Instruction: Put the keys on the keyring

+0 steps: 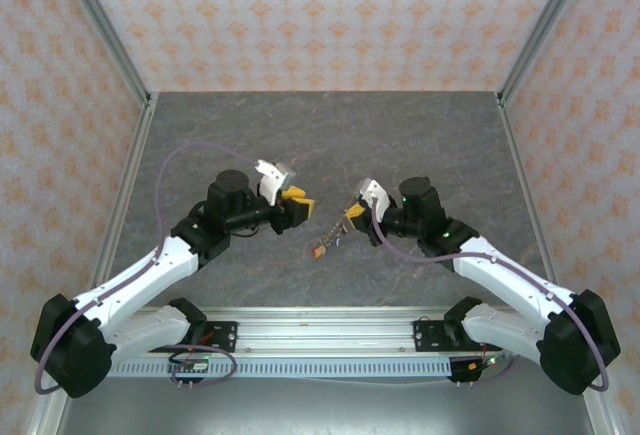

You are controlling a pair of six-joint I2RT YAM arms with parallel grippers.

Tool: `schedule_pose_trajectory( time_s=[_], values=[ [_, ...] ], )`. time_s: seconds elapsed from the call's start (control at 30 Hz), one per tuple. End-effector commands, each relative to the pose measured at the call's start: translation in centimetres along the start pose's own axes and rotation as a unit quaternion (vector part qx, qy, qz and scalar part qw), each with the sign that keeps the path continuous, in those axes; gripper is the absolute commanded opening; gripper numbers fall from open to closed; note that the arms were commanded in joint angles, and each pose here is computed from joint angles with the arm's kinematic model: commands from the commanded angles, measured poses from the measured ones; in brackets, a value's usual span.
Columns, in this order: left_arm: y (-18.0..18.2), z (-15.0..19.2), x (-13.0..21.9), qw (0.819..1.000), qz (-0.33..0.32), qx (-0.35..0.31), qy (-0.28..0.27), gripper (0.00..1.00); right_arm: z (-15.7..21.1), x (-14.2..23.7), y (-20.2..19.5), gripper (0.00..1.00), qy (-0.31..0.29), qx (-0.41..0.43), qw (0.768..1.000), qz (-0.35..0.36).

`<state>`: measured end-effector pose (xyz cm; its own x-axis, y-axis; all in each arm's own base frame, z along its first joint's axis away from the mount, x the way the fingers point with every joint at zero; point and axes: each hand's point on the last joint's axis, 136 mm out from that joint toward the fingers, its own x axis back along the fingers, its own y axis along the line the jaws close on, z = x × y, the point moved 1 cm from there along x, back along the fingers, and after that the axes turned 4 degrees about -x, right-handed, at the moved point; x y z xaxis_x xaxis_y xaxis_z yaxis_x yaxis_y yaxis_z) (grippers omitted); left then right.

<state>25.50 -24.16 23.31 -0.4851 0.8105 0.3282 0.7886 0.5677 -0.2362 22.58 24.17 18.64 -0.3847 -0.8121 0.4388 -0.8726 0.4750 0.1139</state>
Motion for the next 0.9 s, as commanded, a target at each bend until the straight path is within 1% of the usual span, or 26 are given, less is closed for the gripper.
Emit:
schedule_pose_trajectory(
  time_s=[0.0, 0.13, 0.33, 0.4, 0.53, 0.67, 0.77, 0.87],
  values=[
    [-2.5, 0.4, -0.6, 0.994, 0.063, -0.083, 0.028, 0.35, -1.4, 0.1, 1.0, 0.0, -0.036, 0.002, 0.999, -0.037],
    [-3.4, 0.8, -1.3, 0.988, 0.089, -0.113, 0.05, 0.32, -0.7, 0.2, 0.6, 0.0, -0.029, 0.028, 0.999, -0.021],
    [-3.5, 1.0, -1.8, 0.983, 0.103, -0.143, 0.052, 0.31, 0.0, 0.3, 0.2, 0.0, -0.023, 0.067, 0.997, -0.006],
    [-3.5, 1.1, -2.2, 0.982, 0.108, -0.143, 0.055, 0.33, -0.1, 0.3, 0.4, 0.0, -0.026, 0.066, 0.997, -0.011],
    [-4.2, 1.7, -2.4, 0.975, 0.143, -0.157, 0.065, 0.33, -0.2, 0.4, 1.0, 0.0, -0.029, 0.072, 0.997, -0.03],
    [-4.3, 2.4, -2.5, 0.97, 0.154, -0.172, 0.078, 0.33, -0.2, 0.6, 1.3, 0.0, -0.03, 0.084, 0.995, -0.034],
    [-5.0, 3.2, -2.5, 0.96, 0.177, -0.2, 0.086, 0.33, -0.2, 0.6, 1.6, 0.0, -0.03, 0.101, 0.994, -0.042],
    [-5.2, 4.0, -2.7, 0.954, 0.173, -0.224, 0.097, 0.33, -0.2, 0.6, 1.7, 0.0, -0.029, 0.103, 0.993, -0.046]
  ],
)
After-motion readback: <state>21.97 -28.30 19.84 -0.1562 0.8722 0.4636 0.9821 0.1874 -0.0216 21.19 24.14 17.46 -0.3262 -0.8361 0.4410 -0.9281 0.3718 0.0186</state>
